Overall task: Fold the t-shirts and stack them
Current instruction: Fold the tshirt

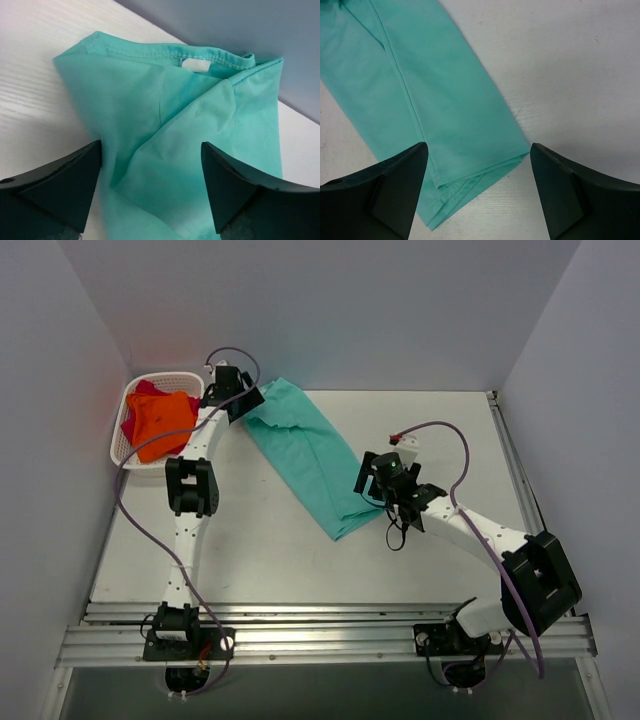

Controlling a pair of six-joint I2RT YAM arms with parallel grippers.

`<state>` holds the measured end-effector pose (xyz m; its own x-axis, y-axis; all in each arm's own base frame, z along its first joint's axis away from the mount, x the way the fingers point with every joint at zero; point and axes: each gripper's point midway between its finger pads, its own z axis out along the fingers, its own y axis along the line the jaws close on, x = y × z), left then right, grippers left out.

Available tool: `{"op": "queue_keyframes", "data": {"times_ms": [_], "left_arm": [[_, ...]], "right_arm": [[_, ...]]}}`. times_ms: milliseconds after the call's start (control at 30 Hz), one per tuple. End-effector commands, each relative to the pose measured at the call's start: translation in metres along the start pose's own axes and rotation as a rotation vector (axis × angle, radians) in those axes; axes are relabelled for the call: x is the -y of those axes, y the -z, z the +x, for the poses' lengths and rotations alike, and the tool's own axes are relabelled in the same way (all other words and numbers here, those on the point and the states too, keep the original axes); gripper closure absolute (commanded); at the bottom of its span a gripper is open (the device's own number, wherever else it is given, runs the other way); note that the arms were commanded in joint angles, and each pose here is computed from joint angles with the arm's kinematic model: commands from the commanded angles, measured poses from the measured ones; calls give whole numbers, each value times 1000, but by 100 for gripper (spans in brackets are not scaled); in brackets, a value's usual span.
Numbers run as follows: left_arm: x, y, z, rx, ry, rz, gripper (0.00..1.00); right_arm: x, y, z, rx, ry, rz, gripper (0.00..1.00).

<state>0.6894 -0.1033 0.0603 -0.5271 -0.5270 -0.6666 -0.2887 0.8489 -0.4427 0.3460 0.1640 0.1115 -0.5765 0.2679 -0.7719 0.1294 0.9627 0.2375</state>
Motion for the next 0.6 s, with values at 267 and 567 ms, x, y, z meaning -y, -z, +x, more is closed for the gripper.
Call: {"op": "queue_keyframes", "data": {"times_ms": [267,567], "left_arm": [[46,118,-118,229,0,241,6],[20,237,-111,294,43,210,6]], "right_arm": [[0,-14,13,-29,10,-3,25],[19,-51,44,-121,65,121,41]]}}
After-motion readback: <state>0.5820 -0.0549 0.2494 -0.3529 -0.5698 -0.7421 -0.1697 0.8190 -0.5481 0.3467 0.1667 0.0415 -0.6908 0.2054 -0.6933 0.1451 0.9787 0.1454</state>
